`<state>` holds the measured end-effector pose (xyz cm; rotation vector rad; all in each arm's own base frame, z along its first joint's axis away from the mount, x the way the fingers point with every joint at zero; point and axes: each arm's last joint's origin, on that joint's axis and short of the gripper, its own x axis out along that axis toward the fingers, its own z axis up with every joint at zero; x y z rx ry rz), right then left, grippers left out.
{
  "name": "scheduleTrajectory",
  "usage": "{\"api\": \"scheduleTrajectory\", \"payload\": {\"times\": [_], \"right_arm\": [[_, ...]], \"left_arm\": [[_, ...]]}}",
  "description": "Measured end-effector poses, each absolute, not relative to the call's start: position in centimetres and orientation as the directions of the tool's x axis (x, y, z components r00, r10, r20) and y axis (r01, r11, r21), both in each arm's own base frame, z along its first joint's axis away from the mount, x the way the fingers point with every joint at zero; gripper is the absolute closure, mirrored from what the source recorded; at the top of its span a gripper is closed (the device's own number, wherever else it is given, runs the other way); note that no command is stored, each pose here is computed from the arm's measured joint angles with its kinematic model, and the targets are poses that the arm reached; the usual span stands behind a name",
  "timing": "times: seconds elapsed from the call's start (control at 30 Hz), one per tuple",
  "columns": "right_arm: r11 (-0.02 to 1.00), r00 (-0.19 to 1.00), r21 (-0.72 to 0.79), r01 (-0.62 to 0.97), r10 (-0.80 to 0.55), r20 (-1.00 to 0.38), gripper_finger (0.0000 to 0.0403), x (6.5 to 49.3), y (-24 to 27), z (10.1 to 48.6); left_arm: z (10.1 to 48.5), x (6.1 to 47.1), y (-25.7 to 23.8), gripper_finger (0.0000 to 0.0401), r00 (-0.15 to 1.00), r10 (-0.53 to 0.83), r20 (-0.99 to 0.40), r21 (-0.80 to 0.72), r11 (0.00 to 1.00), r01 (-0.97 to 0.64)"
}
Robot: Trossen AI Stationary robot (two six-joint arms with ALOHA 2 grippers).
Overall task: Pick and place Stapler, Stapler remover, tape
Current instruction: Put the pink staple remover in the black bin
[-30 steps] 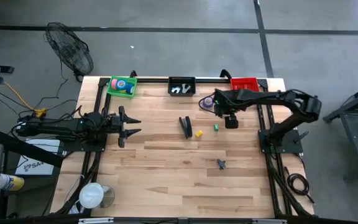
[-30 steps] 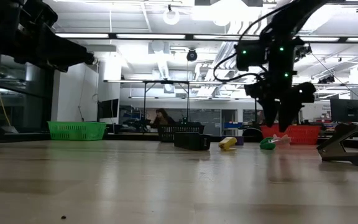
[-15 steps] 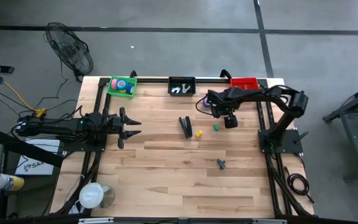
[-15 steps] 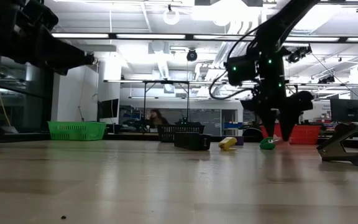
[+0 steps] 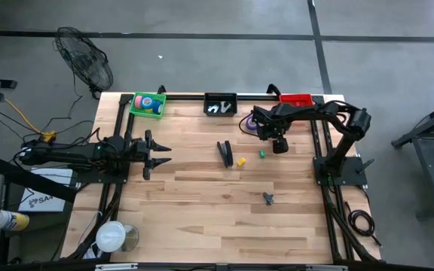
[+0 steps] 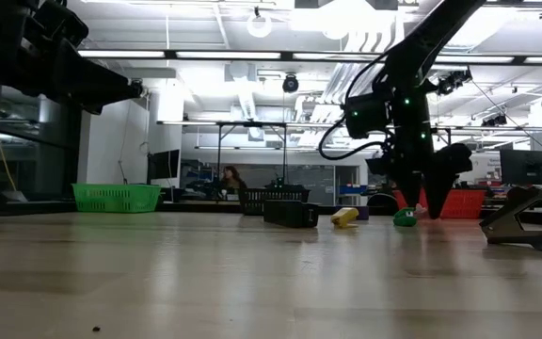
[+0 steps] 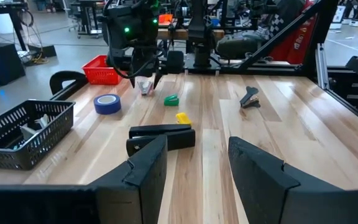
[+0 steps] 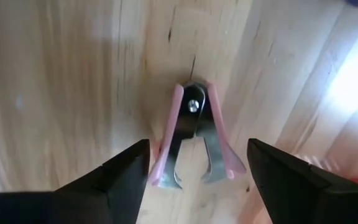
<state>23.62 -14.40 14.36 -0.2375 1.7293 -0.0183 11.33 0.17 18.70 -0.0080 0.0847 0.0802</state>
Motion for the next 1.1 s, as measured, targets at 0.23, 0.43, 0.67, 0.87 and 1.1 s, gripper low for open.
{"api": "scheduleTrajectory", "payload": {"times": [0.23,0.43,0.67,0.87,1.1], "right_arm": [[0.981,-0.141,-0.131,-0.141,-0.151,-0.978,0.0157,23.3,-14.2,13.6],[0.985,-0.157,-0.127,-0.119,-0.145,-0.977,0.0165,22.8,-13.8,13.2],[0.987,-0.161,-0.120,-0.103,-0.136,-0.978,0.0195,22.7,-13.8,13.1],[0.992,-0.162,-0.111,-0.063,-0.120,-0.979,0.0249,22.7,-13.7,13.0],[0.994,-0.142,-0.104,0.037,-0.098,-0.985,0.0322,22.9,-13.3,13.0]], "left_arm": [[18.7,11.3,0.2,0.0233,0.993,0.078,-0.085,-0.006,0.997,-0.079],[18.6,11.3,0.2,0.0233,0.992,0.078,-0.098,-0.005,0.997,-0.079],[18.6,11.3,0.2,0.0233,0.992,0.079,-0.098,-0.005,0.997,-0.079],[18.6,11.3,0.2,0.0233,0.992,0.079,-0.099,-0.015,0.997,-0.081],[18.6,11.3,0.2,0.0233,0.992,0.079,-0.099,-0.015,0.997,-0.081]]}}
